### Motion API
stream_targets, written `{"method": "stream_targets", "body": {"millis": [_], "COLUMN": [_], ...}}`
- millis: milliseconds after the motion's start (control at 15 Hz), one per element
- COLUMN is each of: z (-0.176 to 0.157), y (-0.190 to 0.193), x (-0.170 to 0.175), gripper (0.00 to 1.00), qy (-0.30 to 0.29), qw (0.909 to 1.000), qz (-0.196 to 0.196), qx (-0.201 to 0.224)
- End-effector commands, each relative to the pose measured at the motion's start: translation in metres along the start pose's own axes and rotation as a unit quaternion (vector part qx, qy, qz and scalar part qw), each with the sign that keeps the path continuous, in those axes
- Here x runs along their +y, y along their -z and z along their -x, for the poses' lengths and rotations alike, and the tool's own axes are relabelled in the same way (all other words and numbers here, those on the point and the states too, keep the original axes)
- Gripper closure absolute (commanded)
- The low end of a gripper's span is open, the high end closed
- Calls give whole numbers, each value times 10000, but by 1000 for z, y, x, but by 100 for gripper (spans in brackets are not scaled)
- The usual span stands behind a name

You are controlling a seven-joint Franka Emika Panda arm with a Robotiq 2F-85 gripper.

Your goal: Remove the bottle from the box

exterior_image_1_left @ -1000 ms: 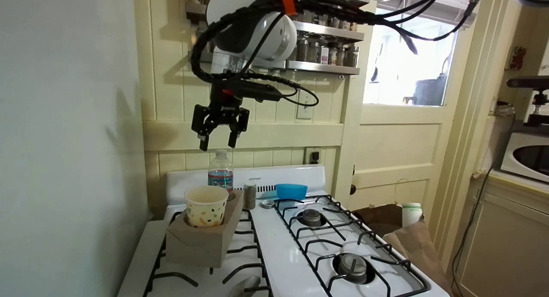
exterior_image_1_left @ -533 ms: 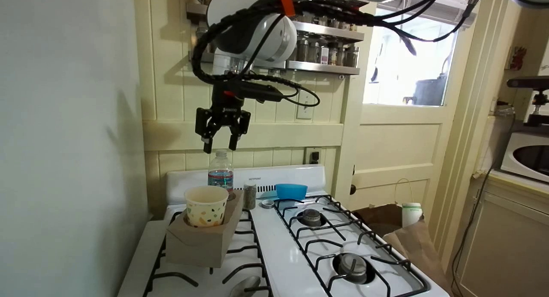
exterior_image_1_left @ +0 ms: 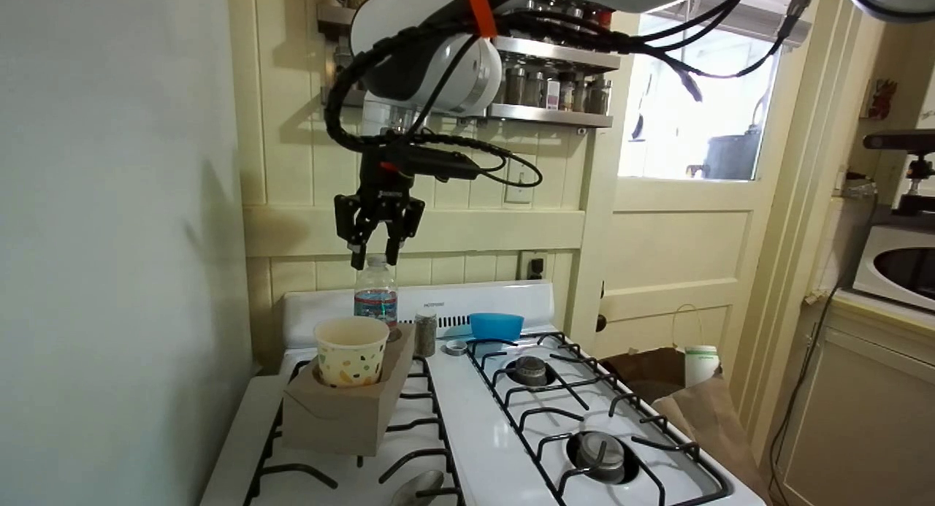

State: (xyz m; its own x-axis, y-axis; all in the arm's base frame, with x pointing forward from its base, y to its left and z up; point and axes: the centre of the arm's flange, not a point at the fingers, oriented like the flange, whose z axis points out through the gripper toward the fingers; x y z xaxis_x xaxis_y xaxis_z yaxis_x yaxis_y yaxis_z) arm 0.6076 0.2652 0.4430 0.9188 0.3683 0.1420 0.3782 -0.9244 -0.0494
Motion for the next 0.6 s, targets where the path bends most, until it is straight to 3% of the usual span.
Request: {"method": "stream_targets", "body": {"millis": [0, 267, 533], "z": [-4, -3, 3], "y": [1, 9, 25], "x": [-2, -5, -17], "gripper": [65, 93, 92], "qy": [-4, 27, 180], "qw": [9999, 9998, 9996], "qz": [61, 154, 184], "qx": [-114, -89, -67]}}
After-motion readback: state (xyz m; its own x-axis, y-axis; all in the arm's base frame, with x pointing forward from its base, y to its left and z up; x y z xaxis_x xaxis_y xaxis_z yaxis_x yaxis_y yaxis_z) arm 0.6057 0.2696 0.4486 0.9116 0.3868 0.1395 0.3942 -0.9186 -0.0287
